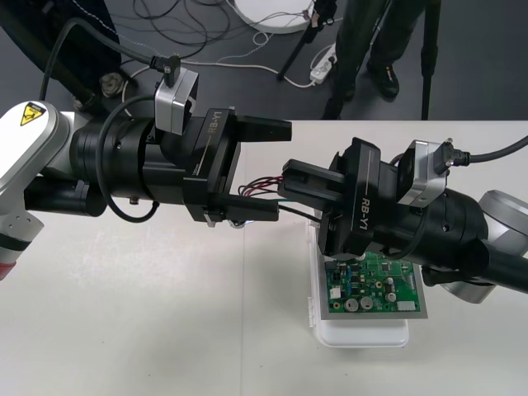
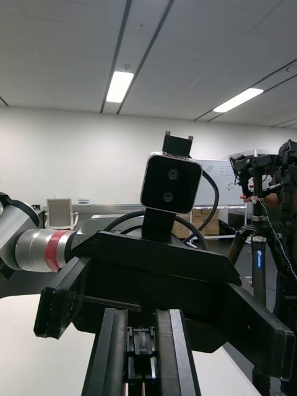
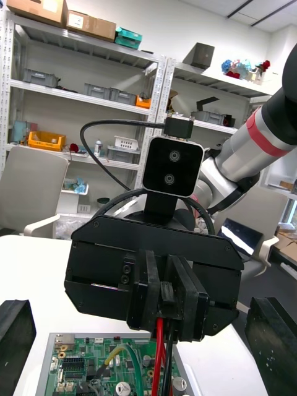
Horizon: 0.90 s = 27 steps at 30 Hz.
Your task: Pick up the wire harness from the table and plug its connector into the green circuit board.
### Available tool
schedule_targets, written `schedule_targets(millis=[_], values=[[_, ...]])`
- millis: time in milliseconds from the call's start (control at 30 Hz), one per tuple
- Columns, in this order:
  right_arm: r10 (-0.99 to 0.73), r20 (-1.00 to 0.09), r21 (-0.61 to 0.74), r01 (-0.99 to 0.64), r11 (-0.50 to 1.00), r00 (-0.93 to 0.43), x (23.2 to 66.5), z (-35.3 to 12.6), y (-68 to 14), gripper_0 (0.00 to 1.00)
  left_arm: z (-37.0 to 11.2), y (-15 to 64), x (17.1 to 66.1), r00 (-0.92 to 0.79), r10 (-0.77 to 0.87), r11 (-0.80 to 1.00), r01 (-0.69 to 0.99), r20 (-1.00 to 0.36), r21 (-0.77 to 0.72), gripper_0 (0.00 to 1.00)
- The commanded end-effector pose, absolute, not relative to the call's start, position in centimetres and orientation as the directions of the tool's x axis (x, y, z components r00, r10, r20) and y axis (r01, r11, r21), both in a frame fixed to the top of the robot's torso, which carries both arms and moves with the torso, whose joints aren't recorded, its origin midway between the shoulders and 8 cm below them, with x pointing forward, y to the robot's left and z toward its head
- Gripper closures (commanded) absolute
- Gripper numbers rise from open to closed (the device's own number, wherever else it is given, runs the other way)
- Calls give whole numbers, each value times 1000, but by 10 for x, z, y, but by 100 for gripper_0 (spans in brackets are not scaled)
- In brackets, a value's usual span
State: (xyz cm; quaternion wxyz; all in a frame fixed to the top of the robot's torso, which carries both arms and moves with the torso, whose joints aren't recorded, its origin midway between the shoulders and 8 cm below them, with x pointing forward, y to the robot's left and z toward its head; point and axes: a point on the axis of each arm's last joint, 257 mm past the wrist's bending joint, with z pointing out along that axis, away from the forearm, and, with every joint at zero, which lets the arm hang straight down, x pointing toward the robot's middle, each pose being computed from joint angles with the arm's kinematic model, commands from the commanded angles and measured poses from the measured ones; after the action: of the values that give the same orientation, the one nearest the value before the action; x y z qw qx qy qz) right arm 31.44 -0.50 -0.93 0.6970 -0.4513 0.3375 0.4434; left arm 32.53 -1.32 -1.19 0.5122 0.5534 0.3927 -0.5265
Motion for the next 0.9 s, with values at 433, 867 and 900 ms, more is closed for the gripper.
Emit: schedule_targets(millis=[433, 867, 900], values=[[355, -864, -323, -934, 154, 357, 305, 6, 3, 100, 7, -23, 314, 156, -130, -199, 963, -979, 180, 100], [359, -866, -310, -937, 160, 348, 308, 7, 2, 100, 7, -22, 314, 165, -131, -198, 962, -978, 189, 100], [360, -866, -310, -937, 159, 348, 308, 7, 2, 100, 8, -22, 314, 167, -132, -196, 962, -977, 191, 100]])
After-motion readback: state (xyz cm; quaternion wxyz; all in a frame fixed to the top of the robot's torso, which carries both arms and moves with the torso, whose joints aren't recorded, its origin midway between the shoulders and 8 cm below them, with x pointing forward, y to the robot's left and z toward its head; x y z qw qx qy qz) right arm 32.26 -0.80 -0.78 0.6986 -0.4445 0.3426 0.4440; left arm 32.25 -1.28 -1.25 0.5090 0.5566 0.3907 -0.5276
